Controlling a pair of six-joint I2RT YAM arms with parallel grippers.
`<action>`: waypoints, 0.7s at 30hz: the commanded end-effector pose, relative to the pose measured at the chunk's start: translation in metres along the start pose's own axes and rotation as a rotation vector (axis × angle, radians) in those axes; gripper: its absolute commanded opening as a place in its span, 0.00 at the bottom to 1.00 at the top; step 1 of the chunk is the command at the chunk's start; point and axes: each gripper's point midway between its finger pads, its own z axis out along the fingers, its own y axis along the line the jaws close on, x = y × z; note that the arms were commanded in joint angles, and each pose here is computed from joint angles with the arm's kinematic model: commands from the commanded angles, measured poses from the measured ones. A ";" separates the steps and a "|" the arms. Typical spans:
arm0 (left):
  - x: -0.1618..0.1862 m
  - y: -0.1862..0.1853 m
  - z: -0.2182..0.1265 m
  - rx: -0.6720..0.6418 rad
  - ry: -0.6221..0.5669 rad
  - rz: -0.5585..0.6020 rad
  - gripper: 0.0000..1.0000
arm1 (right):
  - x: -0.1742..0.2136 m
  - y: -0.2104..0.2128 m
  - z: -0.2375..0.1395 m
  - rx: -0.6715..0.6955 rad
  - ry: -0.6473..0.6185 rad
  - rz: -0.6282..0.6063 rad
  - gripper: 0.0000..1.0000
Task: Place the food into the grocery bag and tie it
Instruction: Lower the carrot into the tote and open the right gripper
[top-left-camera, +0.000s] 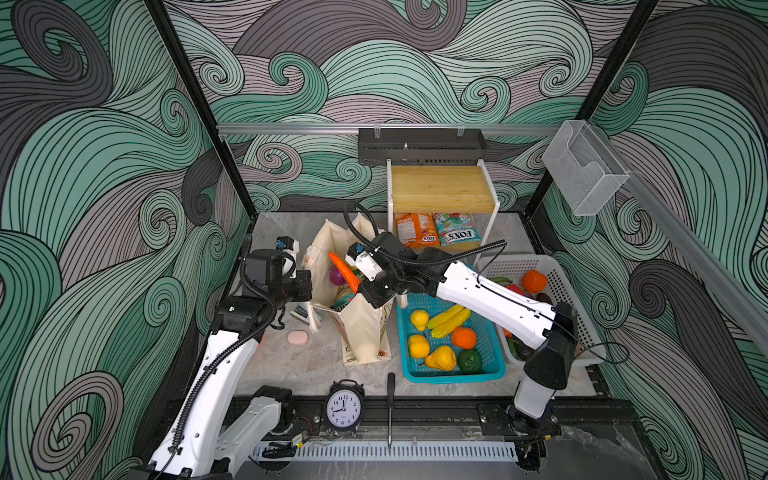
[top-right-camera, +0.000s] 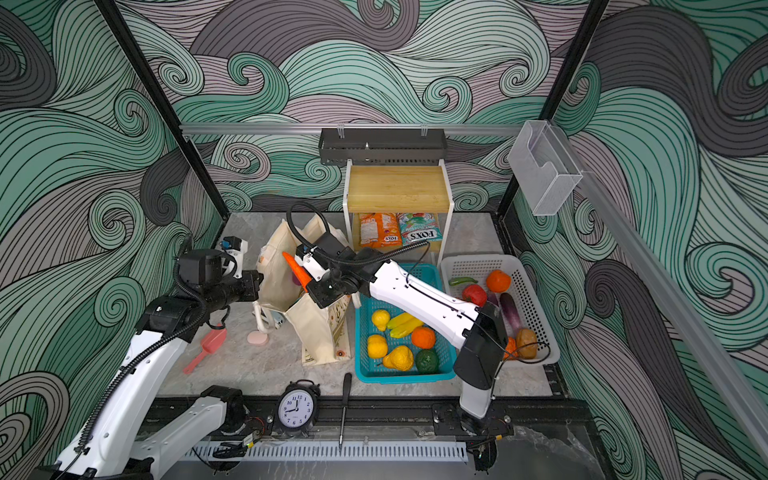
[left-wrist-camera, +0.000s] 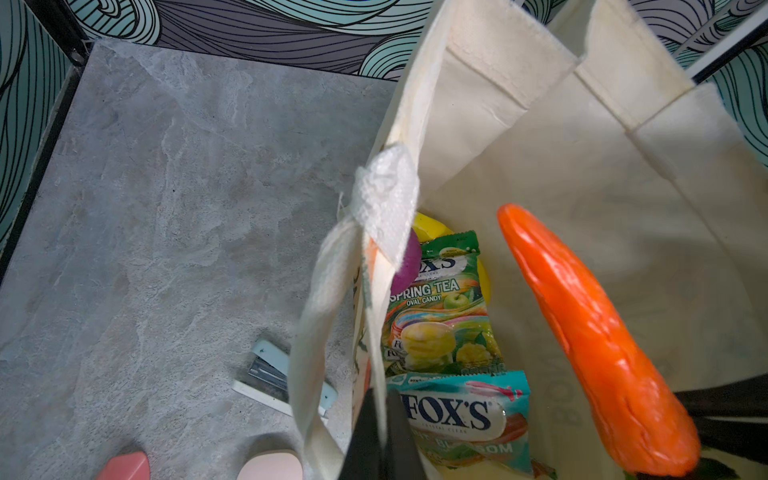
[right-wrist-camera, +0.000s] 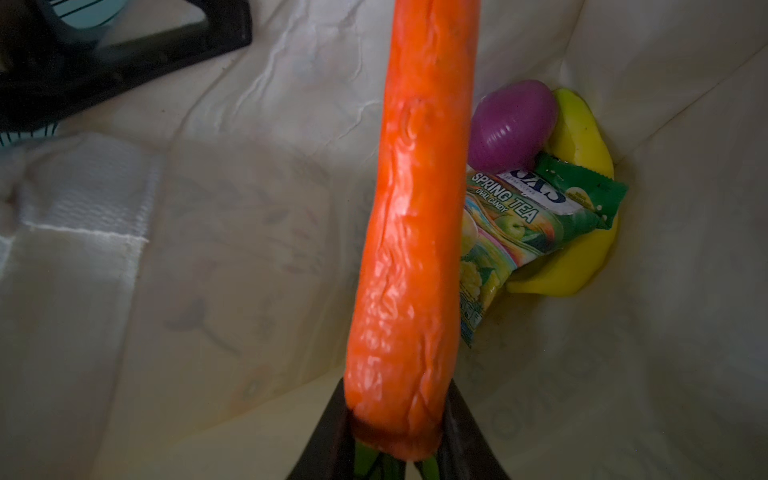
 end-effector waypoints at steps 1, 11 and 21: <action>0.000 0.002 -0.003 -0.005 -0.004 0.005 0.00 | 0.025 -0.007 0.018 0.009 0.142 -0.008 0.03; 0.000 0.000 -0.004 0.004 -0.006 0.006 0.00 | 0.054 -0.015 0.046 0.023 0.313 0.003 0.04; 0.001 0.001 -0.003 0.001 0.000 0.005 0.00 | 0.072 -0.015 0.051 0.004 0.385 -0.015 0.20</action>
